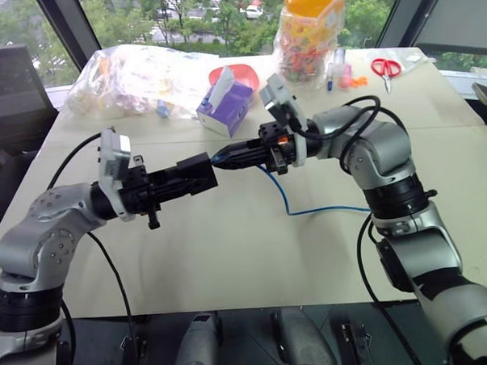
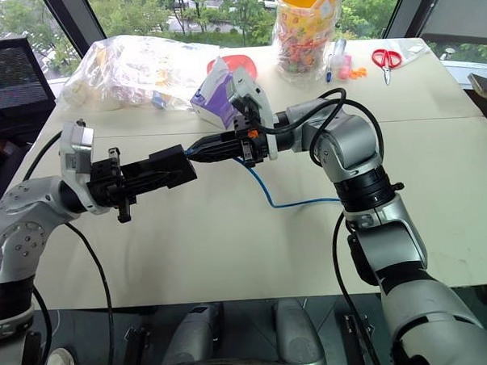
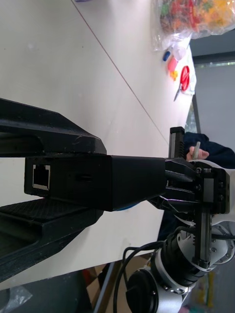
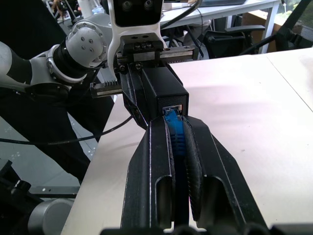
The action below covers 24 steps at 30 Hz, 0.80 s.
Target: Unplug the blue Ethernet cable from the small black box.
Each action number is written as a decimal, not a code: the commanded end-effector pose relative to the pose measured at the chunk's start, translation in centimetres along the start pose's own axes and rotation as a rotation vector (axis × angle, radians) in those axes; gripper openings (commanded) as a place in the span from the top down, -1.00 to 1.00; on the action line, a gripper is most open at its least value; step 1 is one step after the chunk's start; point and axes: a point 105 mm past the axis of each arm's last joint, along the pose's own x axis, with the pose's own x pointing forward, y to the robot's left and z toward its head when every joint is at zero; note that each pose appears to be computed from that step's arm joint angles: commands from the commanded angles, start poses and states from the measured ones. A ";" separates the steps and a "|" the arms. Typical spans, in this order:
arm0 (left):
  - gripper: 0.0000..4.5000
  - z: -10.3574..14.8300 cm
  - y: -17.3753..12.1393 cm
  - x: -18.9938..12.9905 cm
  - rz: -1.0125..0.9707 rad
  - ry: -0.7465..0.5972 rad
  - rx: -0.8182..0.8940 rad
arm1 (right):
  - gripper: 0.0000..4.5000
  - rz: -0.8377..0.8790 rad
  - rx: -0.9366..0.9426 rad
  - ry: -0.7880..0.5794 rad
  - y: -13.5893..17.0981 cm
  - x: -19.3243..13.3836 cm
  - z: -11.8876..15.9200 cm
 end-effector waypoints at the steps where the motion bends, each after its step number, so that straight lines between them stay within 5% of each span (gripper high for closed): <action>1: 0.78 1.0 -0.4 -0.1 -0.006 -0.016 0.050 | 0.95 0.000 -0.047 -0.024 0.3 -0.2 1.2; 24: 0.78 0.3 -0.4 -1.8 0.078 0.018 0.064 | 0.95 -0.254 -0.001 -0.021 -4.2 -5.1 0.6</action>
